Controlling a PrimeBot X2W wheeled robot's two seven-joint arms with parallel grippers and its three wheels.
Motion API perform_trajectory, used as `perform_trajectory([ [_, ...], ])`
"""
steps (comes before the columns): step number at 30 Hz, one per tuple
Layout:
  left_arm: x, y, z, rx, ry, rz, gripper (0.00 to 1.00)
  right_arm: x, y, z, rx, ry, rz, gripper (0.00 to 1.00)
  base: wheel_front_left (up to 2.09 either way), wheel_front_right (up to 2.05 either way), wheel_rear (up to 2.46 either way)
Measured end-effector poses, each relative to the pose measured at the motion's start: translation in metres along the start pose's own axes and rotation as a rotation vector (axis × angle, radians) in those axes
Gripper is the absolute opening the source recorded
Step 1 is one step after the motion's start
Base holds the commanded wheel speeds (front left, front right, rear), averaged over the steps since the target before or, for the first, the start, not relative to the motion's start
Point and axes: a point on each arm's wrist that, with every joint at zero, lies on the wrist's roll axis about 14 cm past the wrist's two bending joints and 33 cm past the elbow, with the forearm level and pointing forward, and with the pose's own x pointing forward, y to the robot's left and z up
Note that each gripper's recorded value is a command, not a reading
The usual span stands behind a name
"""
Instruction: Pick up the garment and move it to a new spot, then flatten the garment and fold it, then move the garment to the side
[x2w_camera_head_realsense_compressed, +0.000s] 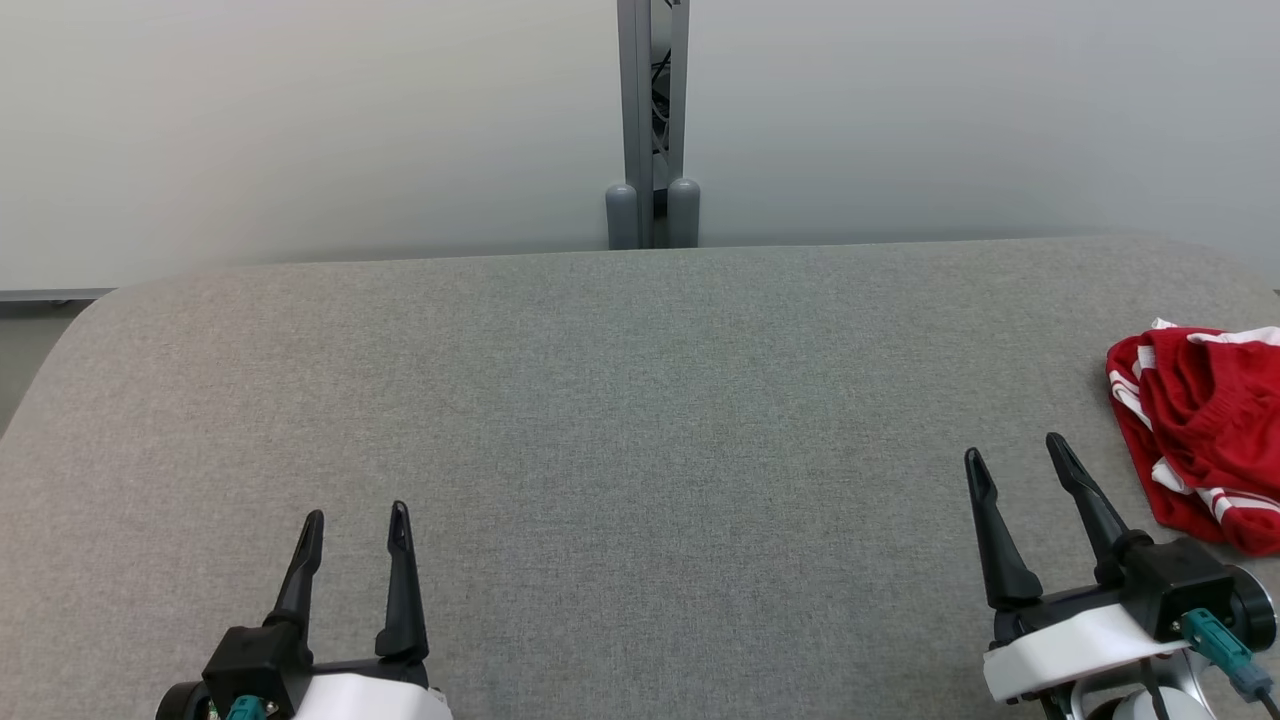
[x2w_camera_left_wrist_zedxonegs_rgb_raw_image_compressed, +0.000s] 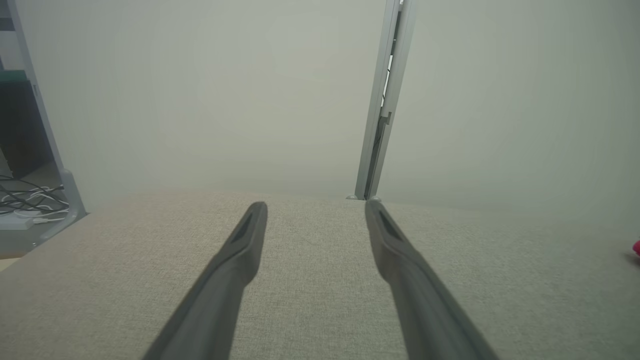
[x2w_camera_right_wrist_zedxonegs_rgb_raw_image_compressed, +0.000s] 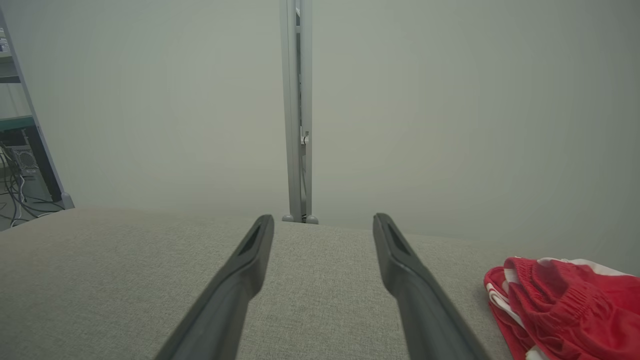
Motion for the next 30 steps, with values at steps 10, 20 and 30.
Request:
perform_trajectory([
  [10, -0.005, 0.006, -0.006, -0.017, 0.022, 0.013, 1.0, 0.0, 0.004, -0.005, 0.006, 0.014, 0.01, 1.0, 0.0, 0.0, 0.0],
  [20, -0.005, 0.011, -0.005, -0.021, 0.016, 0.017, 1.0, 0.0, 0.008, -0.009, 0.014, 0.027, 0.022, 1.0, 0.0, 0.0, 0.0],
  [30, -0.004, 0.014, -0.003, -0.042, 0.012, 0.026, 1.0, 0.001, 0.007, -0.01, 0.049, 0.027, 0.015, 1.0, 0.0, 0.0, 0.0],
])
